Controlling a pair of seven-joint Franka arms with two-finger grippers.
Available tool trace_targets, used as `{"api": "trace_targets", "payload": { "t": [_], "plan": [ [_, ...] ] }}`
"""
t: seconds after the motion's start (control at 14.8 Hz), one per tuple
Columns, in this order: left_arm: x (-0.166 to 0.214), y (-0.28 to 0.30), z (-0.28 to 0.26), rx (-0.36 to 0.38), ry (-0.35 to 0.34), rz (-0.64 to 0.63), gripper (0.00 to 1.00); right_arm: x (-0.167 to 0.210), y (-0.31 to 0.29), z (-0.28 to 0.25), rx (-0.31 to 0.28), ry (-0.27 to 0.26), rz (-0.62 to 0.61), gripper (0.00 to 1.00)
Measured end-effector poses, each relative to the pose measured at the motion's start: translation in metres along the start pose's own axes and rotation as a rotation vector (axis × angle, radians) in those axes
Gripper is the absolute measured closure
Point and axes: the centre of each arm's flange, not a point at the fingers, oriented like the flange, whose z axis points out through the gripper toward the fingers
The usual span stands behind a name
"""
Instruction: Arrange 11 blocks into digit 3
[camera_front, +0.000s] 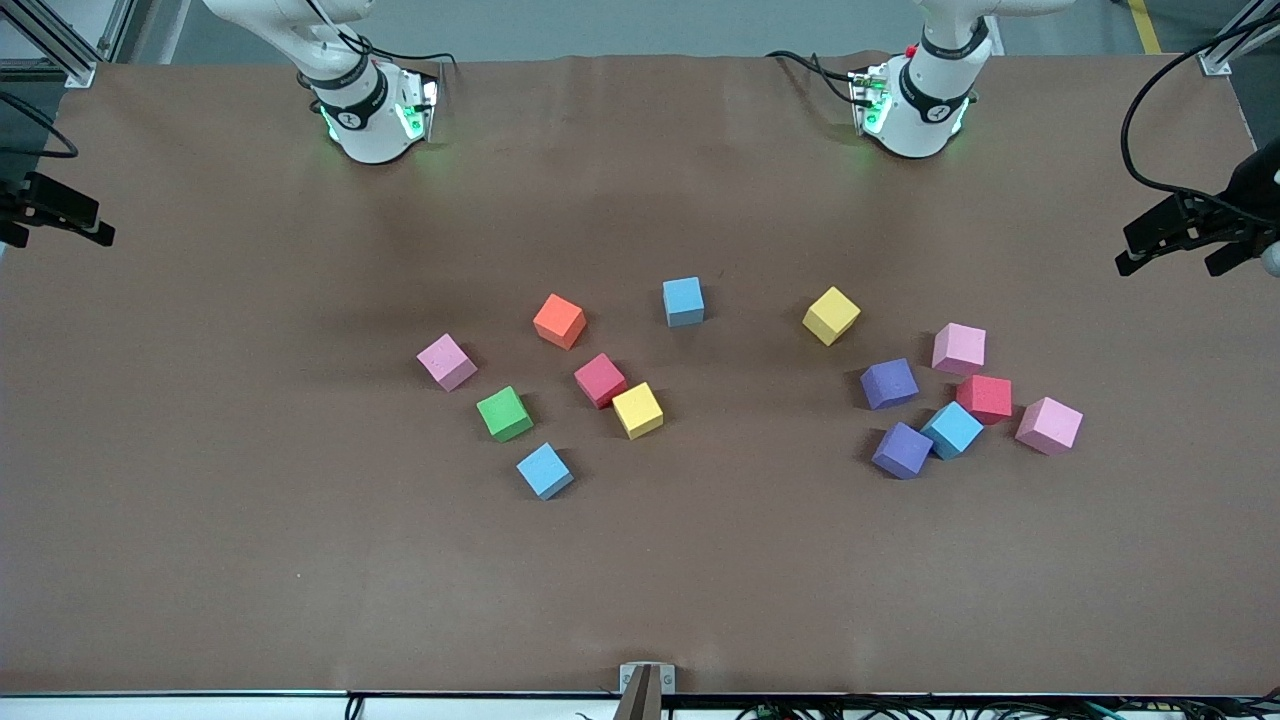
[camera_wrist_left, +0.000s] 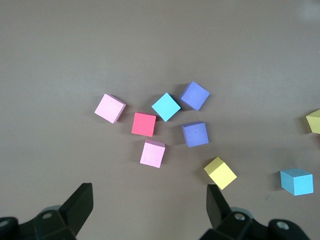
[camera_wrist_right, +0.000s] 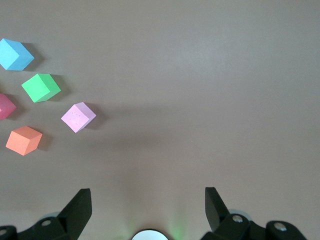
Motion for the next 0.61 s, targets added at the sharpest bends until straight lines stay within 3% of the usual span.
{"api": "trace_targets", "payload": {
  "t": [0.61],
  "plan": [
    [0.005,0.013,0.018,0.001,-0.036,0.022,0.0,-0.007,0.0,-0.01,0.0,0.017,0.001,0.0]
  ]
}}
